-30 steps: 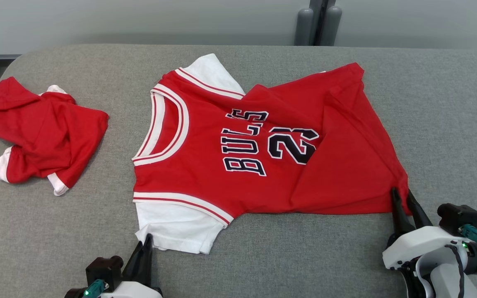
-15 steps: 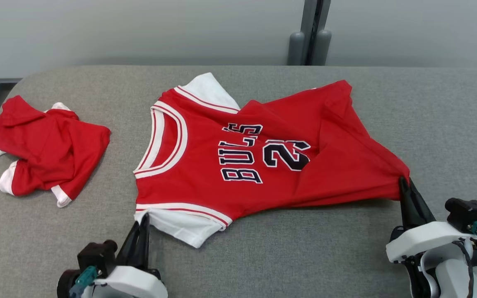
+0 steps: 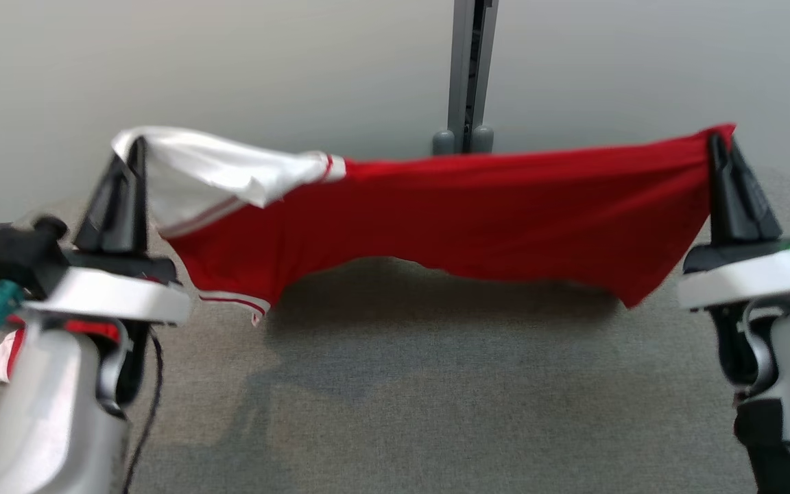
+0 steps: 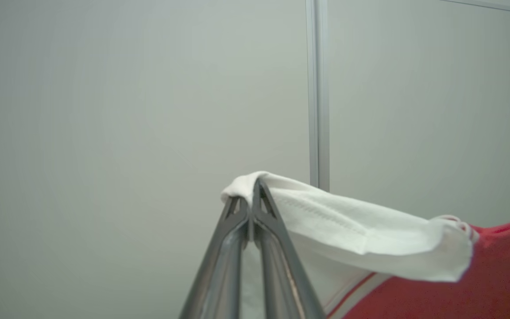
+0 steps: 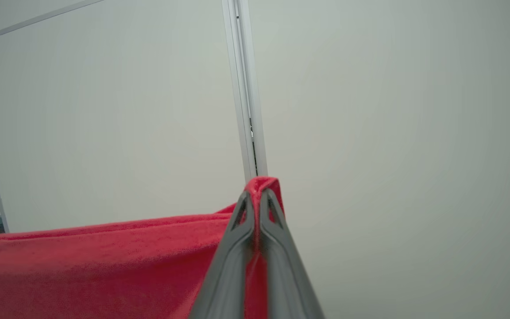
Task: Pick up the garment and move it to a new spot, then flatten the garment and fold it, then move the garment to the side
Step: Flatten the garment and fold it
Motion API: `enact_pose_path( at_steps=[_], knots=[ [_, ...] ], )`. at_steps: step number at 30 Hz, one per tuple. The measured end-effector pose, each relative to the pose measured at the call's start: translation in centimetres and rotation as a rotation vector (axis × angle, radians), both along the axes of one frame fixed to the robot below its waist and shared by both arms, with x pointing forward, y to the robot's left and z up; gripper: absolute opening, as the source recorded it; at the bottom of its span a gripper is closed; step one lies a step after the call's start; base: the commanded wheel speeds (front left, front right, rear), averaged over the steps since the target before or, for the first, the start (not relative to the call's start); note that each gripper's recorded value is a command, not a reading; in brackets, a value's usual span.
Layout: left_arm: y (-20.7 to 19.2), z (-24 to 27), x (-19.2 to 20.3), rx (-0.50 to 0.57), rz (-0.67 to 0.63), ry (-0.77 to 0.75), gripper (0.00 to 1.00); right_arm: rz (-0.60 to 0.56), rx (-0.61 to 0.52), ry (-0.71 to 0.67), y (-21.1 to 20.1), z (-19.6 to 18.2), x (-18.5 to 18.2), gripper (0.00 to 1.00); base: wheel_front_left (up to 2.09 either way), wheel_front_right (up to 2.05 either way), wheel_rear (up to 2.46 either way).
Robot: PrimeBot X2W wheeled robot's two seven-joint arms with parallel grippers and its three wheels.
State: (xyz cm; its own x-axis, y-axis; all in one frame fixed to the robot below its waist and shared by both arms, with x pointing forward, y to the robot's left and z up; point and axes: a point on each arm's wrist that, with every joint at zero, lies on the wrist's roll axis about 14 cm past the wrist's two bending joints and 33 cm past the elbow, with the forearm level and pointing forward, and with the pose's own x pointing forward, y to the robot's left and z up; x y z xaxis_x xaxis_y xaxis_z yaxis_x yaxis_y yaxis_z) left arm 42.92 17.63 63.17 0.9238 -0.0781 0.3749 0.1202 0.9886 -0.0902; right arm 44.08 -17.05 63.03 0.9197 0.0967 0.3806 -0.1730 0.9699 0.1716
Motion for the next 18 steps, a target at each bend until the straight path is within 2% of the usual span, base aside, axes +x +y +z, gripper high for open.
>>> enact_pose_path(
  at_steps=[4,8,12,18],
  knots=[
    [0.8,8.7,0.5,0.059,0.012,-0.196,0.0,-0.005,-0.021,-0.155,-1.0,6.5,0.1,0.0,0.0,0.0,0.0],
    [0.9,13.6,0.7,0.102,0.014,-0.278,0.0,0.007,-0.076,-0.203,-0.9,10.2,1.0,0.0,0.0,0.0,0.0],
    [0.4,14.2,2.8,0.13,0.001,-0.251,0.0,0.014,-0.126,-0.171,-0.5,10.4,3.2,0.0,0.0,0.0,0.0],
    [-0.4,11.3,8.8,0.156,-0.018,-0.158,0.0,0.023,-0.168,-0.102,0.4,8.3,9.2,0.0,0.0,0.0,0.0]
  ],
)
